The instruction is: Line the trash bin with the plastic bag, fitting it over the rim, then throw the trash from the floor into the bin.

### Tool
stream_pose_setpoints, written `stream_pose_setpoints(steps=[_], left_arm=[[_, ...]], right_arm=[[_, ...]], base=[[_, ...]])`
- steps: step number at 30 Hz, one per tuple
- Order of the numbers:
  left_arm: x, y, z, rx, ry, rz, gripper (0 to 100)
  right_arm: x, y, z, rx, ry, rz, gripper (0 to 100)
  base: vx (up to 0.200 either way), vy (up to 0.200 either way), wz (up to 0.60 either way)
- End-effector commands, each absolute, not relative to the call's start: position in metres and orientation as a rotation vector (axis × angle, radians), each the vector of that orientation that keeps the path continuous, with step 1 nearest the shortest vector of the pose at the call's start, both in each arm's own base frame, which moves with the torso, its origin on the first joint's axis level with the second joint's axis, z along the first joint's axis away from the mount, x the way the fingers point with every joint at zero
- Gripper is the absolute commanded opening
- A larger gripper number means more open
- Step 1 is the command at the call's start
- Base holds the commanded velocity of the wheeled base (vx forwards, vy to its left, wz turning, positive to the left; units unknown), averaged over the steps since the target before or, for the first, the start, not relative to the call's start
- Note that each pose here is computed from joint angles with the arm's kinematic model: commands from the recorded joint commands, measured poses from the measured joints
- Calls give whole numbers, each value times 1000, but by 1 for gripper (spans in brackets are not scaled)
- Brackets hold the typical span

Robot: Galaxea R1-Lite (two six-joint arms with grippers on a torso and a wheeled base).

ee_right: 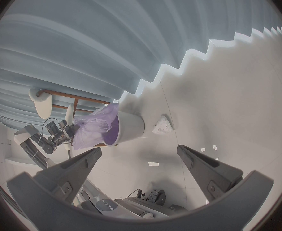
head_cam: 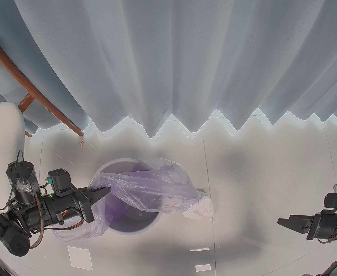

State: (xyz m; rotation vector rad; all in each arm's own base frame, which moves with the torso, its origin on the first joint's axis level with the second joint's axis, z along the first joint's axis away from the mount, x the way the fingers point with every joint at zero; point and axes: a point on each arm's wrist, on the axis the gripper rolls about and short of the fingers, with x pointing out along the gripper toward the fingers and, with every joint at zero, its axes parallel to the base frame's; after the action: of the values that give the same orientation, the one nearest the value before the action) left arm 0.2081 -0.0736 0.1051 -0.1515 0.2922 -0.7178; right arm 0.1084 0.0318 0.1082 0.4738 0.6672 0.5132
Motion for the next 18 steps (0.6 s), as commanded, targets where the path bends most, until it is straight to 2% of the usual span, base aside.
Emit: stream_pose_setpoints(steps=[1, 18], left_arm=[[208, -74, 105, -152, 293, -718, 0], [207, -74, 104, -152, 301, -719, 0]], right_arm=[[110, 33, 101, 473, 714, 506, 100], [115, 45, 102, 432, 708, 549, 100]], base=[[0, 0, 0], [0, 0, 0]])
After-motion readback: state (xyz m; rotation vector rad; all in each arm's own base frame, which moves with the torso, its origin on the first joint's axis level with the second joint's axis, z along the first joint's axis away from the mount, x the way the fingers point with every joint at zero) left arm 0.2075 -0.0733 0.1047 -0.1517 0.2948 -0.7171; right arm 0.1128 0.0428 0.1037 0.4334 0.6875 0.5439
